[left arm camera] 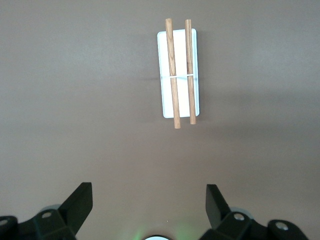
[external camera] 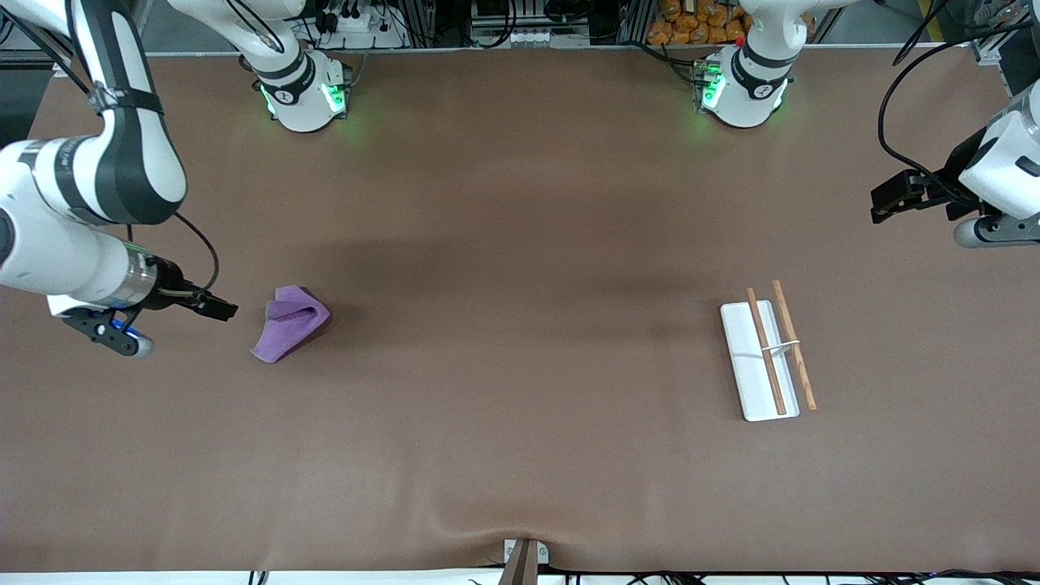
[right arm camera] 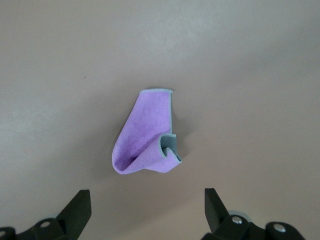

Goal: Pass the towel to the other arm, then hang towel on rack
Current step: 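Close the right gripper on the purple towel's corner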

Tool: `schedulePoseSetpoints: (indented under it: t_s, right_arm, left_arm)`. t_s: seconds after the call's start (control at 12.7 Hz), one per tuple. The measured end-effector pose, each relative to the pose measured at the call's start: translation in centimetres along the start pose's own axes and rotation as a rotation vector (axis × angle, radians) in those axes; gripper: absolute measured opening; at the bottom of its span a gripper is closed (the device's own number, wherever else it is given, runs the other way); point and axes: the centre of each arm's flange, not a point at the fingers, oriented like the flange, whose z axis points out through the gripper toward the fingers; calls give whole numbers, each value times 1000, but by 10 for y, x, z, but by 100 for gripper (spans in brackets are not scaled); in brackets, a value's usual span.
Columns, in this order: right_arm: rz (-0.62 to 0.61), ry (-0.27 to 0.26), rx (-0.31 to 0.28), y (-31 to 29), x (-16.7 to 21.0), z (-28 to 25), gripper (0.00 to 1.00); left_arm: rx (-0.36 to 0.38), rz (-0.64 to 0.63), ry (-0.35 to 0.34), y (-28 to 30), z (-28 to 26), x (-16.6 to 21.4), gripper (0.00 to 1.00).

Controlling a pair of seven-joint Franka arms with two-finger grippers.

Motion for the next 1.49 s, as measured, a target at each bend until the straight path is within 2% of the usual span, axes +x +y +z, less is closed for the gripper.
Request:
schedulePoseSetpoints:
  t_s: [0.16,0.47,0.86,1.26,1.41,1.49]
  right_arm:
    - [7,-16,0,-3,2,16,100]
    - [7,11,18,-4,-2,66,100]
    - [3,-3,9,-7,-9,115,100]
    - [3,20,23,-8,-8,160,100]
    - [0,8,16,-8,-13,174,97]
    - [0,2,12,-7,-15,177,89]
  left_arm:
    - [0,0,0,0,0,0,100]
    - [0,0,-2,0,1,0,100]
    - [0,0,-3,0,2,1,100]
    - [0,0,-3,0,2,1,100]
    - [0,0,-3,0,2,1,100]
    - [0,0,-3,0,2,1,100]
